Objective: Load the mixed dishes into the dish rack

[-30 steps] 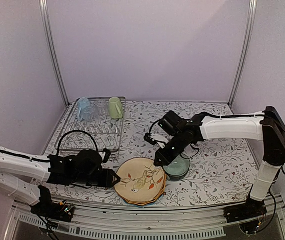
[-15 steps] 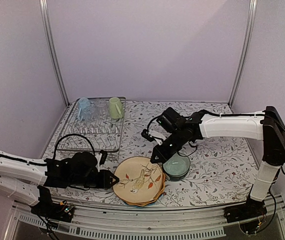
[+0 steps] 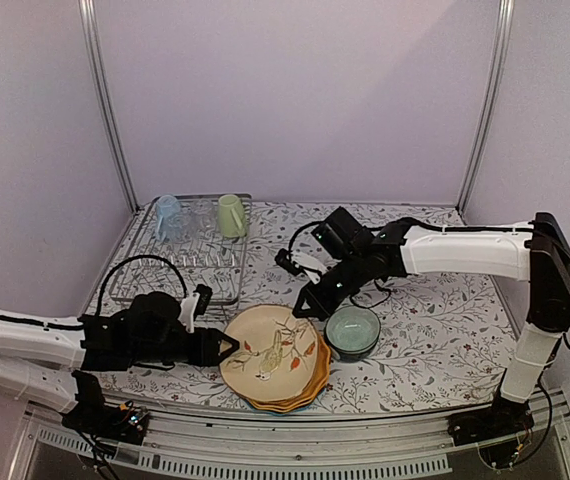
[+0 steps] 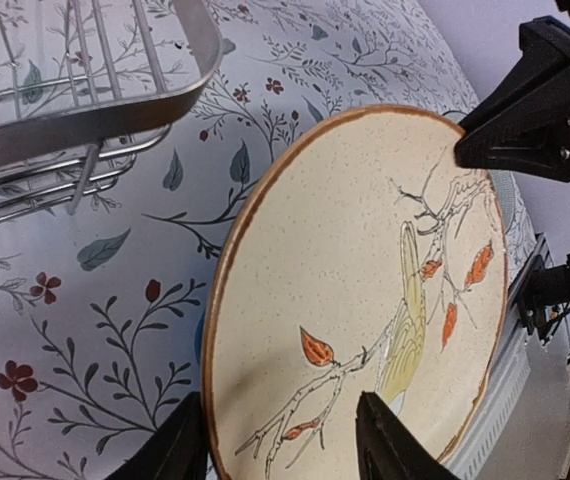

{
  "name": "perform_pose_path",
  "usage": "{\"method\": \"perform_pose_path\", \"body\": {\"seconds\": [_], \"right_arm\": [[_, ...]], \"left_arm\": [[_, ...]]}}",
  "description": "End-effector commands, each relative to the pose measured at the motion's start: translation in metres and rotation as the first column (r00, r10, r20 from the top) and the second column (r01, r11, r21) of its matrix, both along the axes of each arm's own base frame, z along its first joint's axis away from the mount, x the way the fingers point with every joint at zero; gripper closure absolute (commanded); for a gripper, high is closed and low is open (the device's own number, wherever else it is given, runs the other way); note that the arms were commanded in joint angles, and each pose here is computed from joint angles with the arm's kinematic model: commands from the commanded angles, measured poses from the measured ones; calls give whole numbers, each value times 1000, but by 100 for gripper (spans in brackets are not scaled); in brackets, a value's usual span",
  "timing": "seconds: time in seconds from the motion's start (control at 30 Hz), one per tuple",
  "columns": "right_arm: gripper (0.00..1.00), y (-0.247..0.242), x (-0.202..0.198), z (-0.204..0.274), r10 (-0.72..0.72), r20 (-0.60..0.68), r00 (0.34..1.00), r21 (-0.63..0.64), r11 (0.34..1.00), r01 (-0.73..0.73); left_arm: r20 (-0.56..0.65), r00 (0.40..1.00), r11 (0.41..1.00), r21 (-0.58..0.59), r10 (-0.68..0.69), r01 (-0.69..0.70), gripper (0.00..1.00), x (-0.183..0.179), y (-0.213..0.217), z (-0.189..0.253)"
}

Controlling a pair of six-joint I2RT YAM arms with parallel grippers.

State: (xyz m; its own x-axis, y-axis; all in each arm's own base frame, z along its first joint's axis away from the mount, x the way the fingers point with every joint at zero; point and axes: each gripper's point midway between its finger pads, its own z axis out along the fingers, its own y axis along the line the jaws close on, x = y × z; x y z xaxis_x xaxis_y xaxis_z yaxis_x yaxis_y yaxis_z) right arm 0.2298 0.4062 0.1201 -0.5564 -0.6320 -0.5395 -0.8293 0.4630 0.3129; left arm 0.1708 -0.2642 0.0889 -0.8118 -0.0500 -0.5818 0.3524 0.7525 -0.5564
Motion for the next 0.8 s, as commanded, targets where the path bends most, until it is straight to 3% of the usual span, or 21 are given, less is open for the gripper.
{"method": "perform_pose_path", "body": {"seconds": [0.0, 0.43, 0.77], "right_arm": [[100, 8, 4, 29, 55, 128, 990, 92, 993, -67], [100, 0, 5, 40, 79, 227, 971, 181, 976, -122], [100, -3, 11, 43, 56, 243, 968, 205, 973, -108]], "left_arm": [[70, 997, 1000, 9, -28, 27, 49, 10, 1, 8], [124, 972, 975, -76, -198, 208, 47, 3, -19, 18], [129, 960, 950, -161, -250, 269, 74, 0, -27, 29]]}}
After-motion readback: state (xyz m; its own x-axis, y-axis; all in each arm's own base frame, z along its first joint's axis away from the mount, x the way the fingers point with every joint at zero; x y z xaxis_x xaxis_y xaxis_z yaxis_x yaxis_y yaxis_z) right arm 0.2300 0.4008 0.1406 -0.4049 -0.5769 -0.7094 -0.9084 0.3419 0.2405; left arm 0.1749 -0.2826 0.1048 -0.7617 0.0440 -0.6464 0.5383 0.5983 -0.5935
